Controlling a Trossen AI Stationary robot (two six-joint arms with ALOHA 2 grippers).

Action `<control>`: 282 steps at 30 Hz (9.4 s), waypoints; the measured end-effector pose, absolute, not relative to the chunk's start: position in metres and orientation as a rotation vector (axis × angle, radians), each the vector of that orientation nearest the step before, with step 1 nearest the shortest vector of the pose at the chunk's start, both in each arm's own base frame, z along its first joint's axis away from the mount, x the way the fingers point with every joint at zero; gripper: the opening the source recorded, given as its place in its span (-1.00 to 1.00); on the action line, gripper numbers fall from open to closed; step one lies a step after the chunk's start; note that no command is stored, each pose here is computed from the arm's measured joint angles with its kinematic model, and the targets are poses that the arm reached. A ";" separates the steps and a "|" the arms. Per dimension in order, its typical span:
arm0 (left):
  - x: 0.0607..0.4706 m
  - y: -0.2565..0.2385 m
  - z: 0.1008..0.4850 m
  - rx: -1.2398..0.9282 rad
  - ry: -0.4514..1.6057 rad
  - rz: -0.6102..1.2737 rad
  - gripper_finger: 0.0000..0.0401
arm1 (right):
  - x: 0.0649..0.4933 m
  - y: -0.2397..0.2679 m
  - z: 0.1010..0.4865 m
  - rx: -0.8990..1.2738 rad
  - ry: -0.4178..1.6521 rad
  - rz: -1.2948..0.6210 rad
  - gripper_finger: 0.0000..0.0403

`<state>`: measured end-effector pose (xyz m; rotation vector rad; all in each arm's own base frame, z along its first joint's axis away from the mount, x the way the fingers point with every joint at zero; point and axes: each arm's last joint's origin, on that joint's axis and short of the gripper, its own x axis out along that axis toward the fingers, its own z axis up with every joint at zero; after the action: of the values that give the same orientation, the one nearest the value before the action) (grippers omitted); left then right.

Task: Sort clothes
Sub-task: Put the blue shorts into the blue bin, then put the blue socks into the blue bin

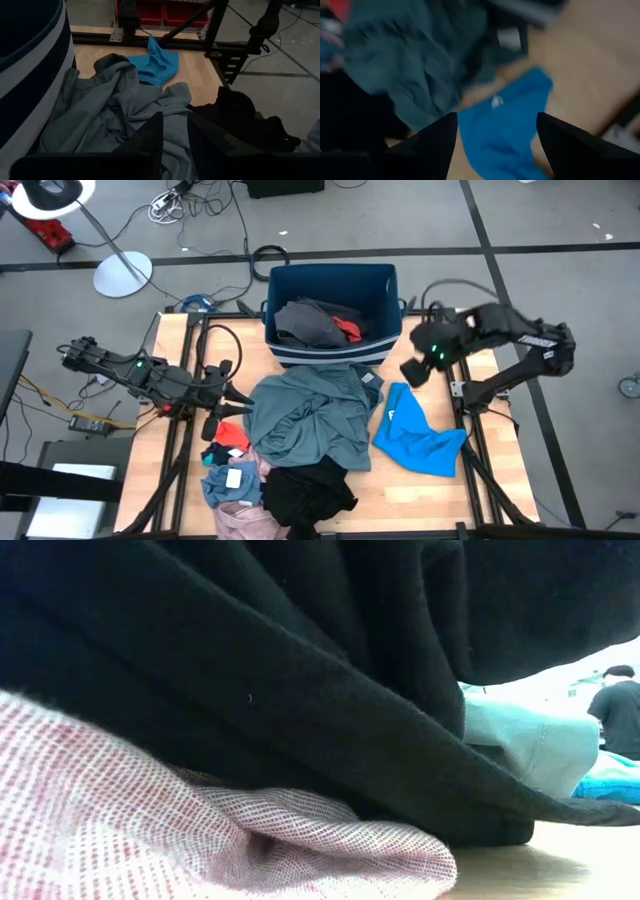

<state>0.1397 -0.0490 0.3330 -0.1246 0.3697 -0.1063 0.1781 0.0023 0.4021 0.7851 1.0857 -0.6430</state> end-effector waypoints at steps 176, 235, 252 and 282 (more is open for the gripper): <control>0.163 -0.058 0.307 -0.765 0.581 0.143 -0.40 | 0.283 -0.015 0.470 0.580 0.843 -0.584 0.08; 0.207 -0.158 0.183 -0.614 1.404 0.043 -0.96 | 0.251 0.193 0.314 0.525 1.020 -0.703 -0.04; 0.229 -0.165 0.279 -0.513 1.171 0.164 -1.00 | 0.198 0.161 0.269 0.725 0.888 -0.376 -0.20; 0.258 -0.018 0.473 -0.496 0.439 0.567 -1.00 | 0.171 0.139 0.216 0.701 0.889 -0.205 -0.25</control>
<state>0.2584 -0.0180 0.4728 -0.4960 0.4387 0.5672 0.1707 0.1386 0.2160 0.7010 0.8890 -0.2049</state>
